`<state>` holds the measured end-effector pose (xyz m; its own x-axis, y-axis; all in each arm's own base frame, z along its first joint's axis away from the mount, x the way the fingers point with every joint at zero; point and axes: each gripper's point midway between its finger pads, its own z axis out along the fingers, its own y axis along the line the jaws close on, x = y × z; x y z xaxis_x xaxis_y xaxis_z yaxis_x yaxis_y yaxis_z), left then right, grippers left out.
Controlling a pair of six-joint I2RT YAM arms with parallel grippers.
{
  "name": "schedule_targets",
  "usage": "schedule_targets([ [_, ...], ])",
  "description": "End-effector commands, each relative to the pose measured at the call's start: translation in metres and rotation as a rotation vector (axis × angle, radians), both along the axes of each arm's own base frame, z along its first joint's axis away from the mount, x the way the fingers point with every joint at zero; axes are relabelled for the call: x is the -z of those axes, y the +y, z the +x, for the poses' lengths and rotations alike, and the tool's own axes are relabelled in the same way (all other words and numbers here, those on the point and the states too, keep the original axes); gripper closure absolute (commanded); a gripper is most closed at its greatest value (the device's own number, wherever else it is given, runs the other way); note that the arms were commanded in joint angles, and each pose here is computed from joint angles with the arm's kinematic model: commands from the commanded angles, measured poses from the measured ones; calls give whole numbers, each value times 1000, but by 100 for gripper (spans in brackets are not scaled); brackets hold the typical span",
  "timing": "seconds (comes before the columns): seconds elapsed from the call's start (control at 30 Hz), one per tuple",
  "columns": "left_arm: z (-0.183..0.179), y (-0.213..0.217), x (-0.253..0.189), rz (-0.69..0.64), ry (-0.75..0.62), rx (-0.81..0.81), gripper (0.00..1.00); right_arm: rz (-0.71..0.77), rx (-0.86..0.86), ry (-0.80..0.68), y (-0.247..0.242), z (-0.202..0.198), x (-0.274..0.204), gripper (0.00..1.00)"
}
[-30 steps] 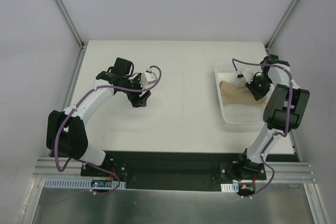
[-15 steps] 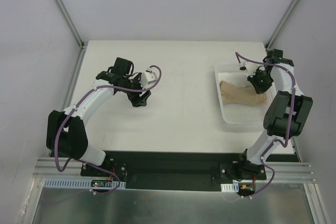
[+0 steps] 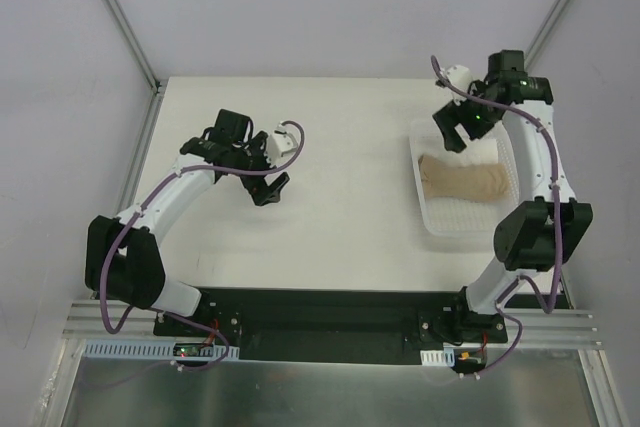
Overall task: Roll the t-shirts
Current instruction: Reset both arms
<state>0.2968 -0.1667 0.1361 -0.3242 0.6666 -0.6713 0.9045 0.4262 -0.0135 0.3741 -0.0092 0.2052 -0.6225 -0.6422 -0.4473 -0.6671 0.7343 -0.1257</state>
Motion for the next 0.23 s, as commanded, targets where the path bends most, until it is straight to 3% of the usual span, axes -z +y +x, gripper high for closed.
schedule_targets([
  [0.0,16,6,-6,7,-50,-127,1,144,174,-124,69,17,-44,4],
  [0.2,34,6,-16,-32,-81,-262,1,125,64,-110,124,8,-34,4],
])
